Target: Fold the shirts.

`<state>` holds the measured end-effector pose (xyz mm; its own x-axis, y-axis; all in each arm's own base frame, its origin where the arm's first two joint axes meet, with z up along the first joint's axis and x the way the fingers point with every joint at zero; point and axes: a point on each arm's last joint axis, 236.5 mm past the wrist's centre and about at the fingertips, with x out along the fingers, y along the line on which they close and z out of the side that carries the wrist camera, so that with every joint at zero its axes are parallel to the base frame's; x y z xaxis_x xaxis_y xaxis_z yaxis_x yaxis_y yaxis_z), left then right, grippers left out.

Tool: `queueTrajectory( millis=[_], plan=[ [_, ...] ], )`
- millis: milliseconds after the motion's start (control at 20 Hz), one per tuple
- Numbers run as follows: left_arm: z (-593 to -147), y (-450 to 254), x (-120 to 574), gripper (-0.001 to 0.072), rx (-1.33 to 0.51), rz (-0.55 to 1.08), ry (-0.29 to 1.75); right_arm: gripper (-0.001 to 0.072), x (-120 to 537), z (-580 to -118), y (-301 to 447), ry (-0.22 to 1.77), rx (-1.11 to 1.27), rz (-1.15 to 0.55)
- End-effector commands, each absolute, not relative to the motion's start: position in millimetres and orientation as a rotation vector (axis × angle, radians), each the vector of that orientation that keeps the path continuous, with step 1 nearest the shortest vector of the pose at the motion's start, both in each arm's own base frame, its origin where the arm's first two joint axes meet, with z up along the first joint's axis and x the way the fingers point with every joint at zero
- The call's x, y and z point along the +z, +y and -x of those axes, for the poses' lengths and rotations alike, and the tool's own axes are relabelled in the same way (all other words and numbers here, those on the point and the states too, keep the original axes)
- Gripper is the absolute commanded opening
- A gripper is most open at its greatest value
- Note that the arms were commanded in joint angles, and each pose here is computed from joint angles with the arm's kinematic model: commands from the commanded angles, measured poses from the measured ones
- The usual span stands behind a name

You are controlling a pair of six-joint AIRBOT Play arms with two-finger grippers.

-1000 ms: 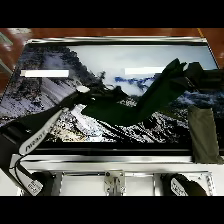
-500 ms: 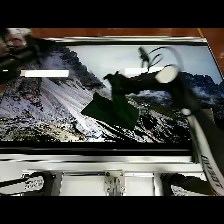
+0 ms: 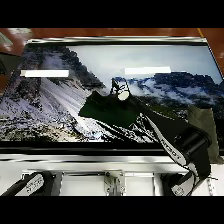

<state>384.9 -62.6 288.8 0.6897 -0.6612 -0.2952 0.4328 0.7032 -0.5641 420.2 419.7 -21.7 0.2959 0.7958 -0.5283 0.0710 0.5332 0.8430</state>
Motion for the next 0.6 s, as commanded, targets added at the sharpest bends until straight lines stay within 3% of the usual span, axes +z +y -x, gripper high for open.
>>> queueTrajectory(
  millis=[0,150,300,350,450,550],
  plan=[
    [-376,-59,269,0.0041,-0.605,0.465,0.566,0.0588,-10,-416,394,1.247,0.639,-0.857],
    [-376,-59,258,0.0041,-0.603,0.486,0.589,0.0587,-14,-378,298,1.444,0.654,-0.493],
    [-375,-59,252,0.0041,-0.602,0.495,0.601,0.0588,-36,-339,128,1.722,0.255,-0.091],
    [-375,-59,252,0.0041,-0.603,0.495,0.601,0.0591,-37,-334,99,1.754,0.175,-0.067],
    [-376,-58,252,0.0041,-0.601,0.496,0.601,0.0640,-48,-337,100,1.749,0.178,-0.218],
    [-376,-58,252,0.0041,-0.601,0.496,0.601,0.0640,-65,-352,120,1.666,0.199,-0.376]
  ],
)
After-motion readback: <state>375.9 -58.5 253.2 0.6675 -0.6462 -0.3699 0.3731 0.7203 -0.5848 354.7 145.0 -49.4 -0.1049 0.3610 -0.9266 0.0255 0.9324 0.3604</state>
